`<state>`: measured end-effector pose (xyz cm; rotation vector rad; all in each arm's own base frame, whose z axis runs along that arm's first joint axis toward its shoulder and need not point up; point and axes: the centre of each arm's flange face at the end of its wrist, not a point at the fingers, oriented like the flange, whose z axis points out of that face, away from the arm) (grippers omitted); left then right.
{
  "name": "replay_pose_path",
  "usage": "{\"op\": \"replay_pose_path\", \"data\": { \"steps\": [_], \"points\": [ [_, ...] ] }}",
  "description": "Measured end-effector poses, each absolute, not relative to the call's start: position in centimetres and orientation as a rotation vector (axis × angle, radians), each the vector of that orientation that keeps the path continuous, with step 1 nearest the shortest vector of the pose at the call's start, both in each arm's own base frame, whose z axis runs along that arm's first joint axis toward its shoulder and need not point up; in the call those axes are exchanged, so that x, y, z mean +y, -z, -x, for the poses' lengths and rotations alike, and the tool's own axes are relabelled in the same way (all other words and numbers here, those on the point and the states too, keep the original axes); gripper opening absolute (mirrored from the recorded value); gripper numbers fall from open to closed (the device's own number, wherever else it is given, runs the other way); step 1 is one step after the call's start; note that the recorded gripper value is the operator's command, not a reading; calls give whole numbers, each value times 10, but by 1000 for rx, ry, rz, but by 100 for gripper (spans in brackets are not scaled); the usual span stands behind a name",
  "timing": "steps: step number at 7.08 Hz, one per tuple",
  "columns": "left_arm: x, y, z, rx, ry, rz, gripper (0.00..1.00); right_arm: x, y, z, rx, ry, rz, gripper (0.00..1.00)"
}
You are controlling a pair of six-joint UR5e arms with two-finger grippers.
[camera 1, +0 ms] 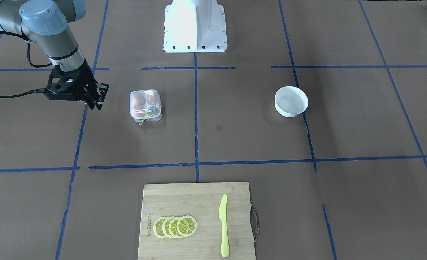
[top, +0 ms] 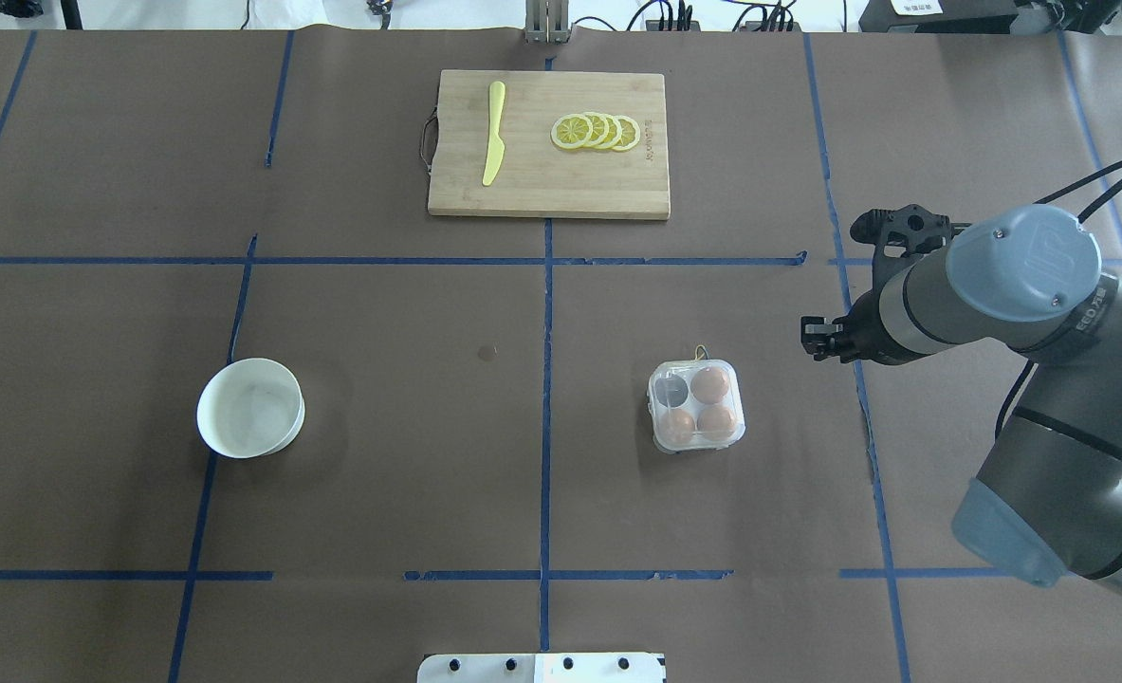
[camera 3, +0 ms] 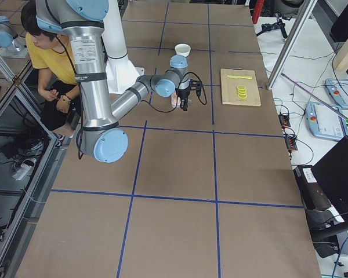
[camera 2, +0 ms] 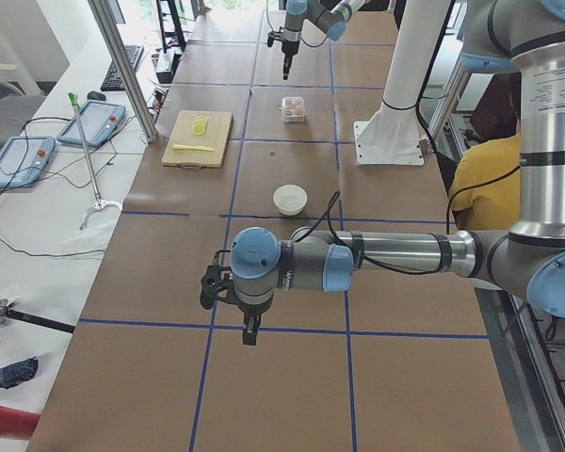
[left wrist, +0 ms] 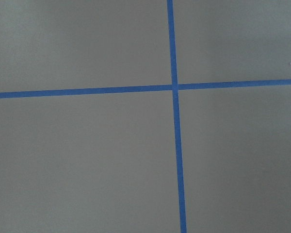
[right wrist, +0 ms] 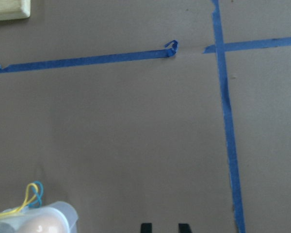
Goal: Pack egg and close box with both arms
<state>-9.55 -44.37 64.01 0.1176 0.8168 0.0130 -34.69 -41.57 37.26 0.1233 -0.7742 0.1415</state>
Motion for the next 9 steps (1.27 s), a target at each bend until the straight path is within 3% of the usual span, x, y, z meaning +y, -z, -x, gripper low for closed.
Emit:
{"op": "replay_pose_path", "data": {
  "steps": [5,9],
  "points": [
    [-443,-641,96,815,-14,-117,100,-463,-507,132,-652,148,-174,100],
    [-441,-642,95,816,-19,-118,100,-425,-630,-15,-640,166,-114,100]
  ]
}}
